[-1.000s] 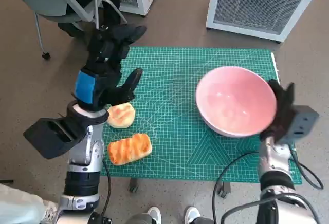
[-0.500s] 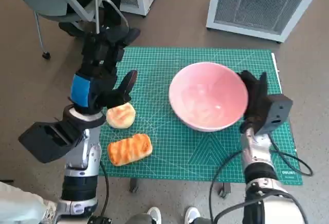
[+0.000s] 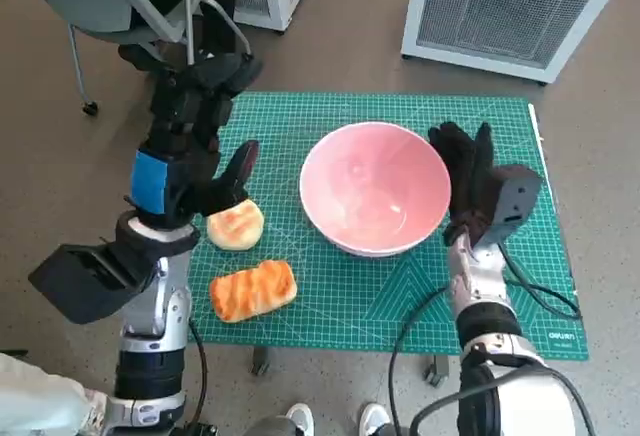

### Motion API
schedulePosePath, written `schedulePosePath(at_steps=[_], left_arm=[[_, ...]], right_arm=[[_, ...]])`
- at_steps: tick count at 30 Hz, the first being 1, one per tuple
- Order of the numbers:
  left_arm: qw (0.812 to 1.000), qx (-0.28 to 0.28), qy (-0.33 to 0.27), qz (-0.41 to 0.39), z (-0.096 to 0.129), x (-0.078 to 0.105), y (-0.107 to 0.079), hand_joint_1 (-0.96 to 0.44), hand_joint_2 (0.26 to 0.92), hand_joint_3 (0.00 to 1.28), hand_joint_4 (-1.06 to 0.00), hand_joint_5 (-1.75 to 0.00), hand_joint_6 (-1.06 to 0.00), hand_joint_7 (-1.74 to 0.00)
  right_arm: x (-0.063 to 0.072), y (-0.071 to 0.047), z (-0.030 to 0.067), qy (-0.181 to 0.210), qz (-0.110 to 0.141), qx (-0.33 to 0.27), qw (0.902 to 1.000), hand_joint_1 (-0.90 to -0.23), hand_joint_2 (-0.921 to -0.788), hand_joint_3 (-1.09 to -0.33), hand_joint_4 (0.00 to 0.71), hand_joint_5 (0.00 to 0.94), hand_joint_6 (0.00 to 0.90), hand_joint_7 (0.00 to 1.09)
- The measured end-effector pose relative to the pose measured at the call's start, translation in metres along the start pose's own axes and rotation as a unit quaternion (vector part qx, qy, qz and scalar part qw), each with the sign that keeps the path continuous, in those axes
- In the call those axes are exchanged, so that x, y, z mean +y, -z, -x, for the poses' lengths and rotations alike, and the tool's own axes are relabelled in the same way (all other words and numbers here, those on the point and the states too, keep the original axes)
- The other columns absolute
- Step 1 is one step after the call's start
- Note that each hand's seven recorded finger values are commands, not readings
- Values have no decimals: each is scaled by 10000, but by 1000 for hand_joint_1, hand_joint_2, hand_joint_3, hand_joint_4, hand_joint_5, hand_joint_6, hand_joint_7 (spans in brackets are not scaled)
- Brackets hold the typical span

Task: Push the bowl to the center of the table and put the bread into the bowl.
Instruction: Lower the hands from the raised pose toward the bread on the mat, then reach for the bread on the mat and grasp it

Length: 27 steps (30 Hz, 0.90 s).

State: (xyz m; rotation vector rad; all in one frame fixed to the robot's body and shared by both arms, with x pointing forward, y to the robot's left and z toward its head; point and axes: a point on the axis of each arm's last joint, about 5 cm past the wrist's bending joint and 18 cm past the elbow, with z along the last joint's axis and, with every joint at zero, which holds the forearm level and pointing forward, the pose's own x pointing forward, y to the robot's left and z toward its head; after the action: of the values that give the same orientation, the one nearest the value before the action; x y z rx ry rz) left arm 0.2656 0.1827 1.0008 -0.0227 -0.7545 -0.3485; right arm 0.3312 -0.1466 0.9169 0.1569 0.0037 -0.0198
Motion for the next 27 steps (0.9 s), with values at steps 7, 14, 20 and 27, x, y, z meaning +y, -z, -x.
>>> schedulePosePath(at_steps=[7,14,20,27], left_arm=[[9999,41,-47,-85,75,60,-48,-266,789,627,1,-698,1,-941],[9940,387,269,-983,213,211,-203,-333,835,493,-10,-683,1,-894],[9677,1072,861,-2111,332,394,-456,-341,910,313,-127,-477,-17,-823],[9296,1856,1473,-2824,420,448,-695,-362,920,252,-290,-179,-154,-566]], right_arm=[[-13,-75,-36,11,48,-125,9999,-493,-921,-821,285,2,59,507],[-99,-246,-73,100,254,-843,9961,-525,-921,-818,281,0,50,513],[-148,-545,-91,-137,570,-2251,9726,-526,-921,-812,260,2,5,604],[-127,-911,-17,-711,913,-3917,9128,-547,-921,-778,275,10,8,640]])
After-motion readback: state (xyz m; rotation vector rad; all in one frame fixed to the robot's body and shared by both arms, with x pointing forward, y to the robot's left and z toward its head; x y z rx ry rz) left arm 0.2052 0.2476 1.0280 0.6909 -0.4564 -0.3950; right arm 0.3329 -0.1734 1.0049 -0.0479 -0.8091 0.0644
